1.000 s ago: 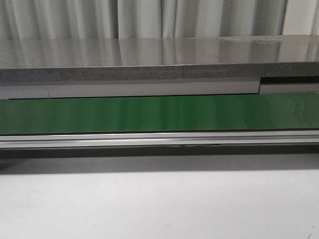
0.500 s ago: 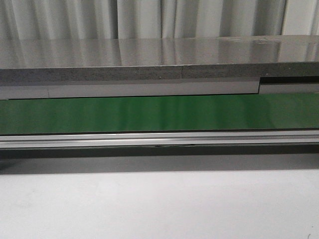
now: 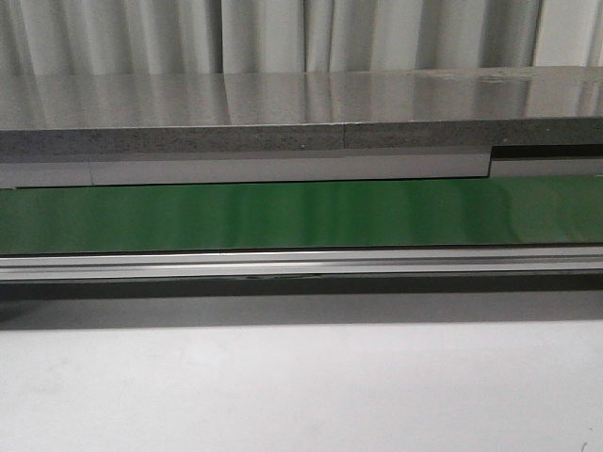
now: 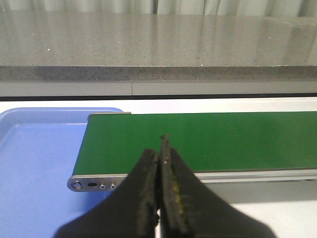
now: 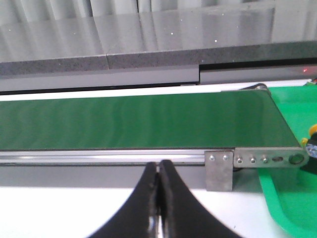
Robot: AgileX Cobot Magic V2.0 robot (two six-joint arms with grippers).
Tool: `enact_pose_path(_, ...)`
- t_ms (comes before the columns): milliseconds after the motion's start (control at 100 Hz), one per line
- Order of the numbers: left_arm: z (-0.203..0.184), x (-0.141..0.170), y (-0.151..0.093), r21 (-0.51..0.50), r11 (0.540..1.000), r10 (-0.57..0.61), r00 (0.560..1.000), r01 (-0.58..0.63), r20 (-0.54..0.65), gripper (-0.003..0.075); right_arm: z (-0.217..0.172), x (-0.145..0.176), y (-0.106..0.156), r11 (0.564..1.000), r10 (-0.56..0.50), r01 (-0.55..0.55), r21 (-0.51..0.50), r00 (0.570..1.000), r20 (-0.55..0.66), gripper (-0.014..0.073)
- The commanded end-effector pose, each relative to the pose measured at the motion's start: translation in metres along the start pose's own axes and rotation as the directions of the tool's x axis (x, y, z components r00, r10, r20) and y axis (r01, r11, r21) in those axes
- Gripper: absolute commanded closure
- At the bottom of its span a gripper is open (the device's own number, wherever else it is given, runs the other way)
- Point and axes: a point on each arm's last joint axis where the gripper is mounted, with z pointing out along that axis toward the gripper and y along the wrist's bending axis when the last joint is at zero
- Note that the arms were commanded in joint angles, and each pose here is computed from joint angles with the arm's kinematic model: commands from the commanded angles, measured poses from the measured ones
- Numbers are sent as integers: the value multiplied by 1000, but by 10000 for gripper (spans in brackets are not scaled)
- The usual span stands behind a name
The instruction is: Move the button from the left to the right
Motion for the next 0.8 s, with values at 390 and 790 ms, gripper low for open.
enact_pose_path(390,-2,-14,-1,6,1000,-5,996,5,84,741,0,-5,0,1000,-3,5,-12,987,158,663)
enact_pose_path(790,-2,-14,-1,6,1000,-5,996,5,84,741,-1,-8,0,1000,-2,5,-16,981,194,663)
